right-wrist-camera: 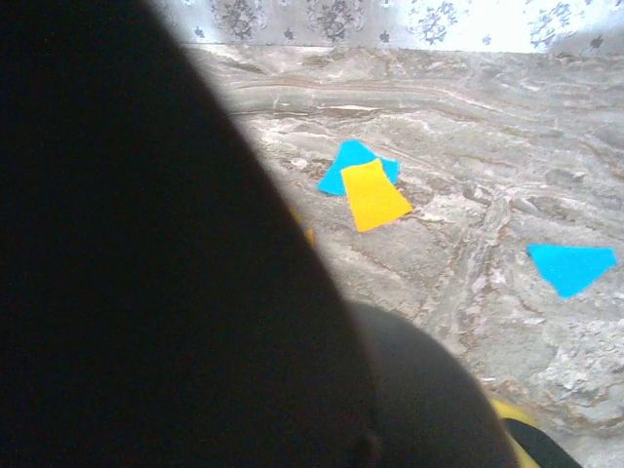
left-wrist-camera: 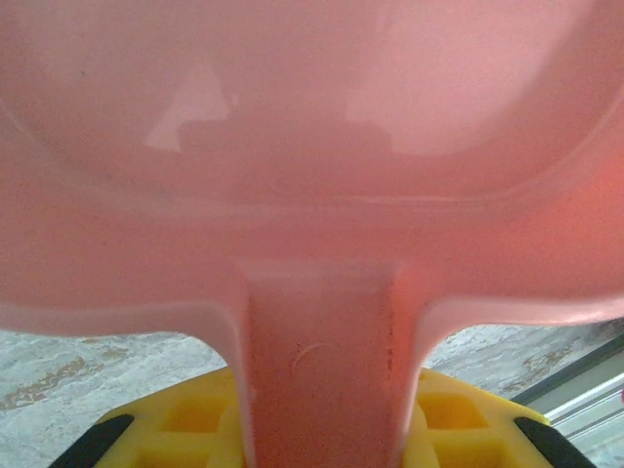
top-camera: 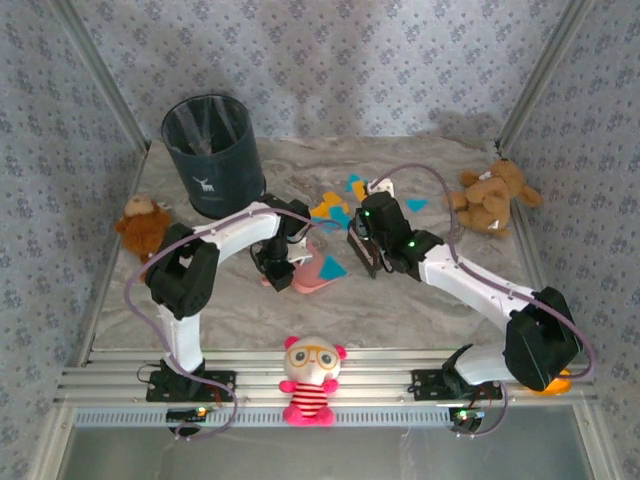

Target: Sweep away the paper scraps from the table

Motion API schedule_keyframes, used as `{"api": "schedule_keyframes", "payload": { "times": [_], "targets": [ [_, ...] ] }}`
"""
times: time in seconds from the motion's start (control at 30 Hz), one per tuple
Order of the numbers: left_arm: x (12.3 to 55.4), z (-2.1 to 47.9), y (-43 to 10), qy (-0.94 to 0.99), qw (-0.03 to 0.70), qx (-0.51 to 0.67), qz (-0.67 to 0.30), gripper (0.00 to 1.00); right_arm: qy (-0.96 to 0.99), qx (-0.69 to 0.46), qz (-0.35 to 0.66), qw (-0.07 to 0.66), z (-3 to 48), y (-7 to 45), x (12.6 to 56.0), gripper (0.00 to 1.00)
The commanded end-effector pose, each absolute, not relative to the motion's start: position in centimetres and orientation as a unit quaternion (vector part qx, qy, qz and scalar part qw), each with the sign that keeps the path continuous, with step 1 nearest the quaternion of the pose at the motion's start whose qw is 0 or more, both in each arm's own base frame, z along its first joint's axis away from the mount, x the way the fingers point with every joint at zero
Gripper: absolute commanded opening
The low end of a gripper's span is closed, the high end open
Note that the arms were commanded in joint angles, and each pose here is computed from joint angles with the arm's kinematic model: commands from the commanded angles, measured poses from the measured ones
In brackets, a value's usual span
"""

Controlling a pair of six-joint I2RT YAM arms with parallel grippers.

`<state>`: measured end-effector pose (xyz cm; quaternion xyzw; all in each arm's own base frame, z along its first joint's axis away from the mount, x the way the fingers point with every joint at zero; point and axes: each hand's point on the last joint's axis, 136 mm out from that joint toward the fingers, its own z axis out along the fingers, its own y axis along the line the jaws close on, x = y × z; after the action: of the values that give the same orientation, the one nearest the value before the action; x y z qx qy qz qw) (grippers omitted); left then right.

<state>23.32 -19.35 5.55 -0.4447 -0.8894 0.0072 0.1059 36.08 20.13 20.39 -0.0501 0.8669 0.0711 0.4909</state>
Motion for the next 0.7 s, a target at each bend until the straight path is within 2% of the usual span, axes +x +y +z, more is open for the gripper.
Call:
{"api": "schedule_keyframes", "payload": {
  "times": [0.0,0.33,0.67],
  "targets": [
    [22.0,5.8,-18.9,-0.885,0.134,-0.445,0.014,0.0,0.873,-0.029,0.096,0.477,19.4,21.1,35.3,0.0],
    [21.8,5.3,-19.7,-0.881,0.135,-0.453,0.024,0.0,0.859,-0.013,0.203,0.469,20.0,25.0,35.5,0.0],
    [21.9,5.1,-19.9,-0.881,0.13,-0.455,0.023,0.0,0.839,-0.001,0.257,0.48,22.2,25.4,35.8,0.0]
  ]
}}
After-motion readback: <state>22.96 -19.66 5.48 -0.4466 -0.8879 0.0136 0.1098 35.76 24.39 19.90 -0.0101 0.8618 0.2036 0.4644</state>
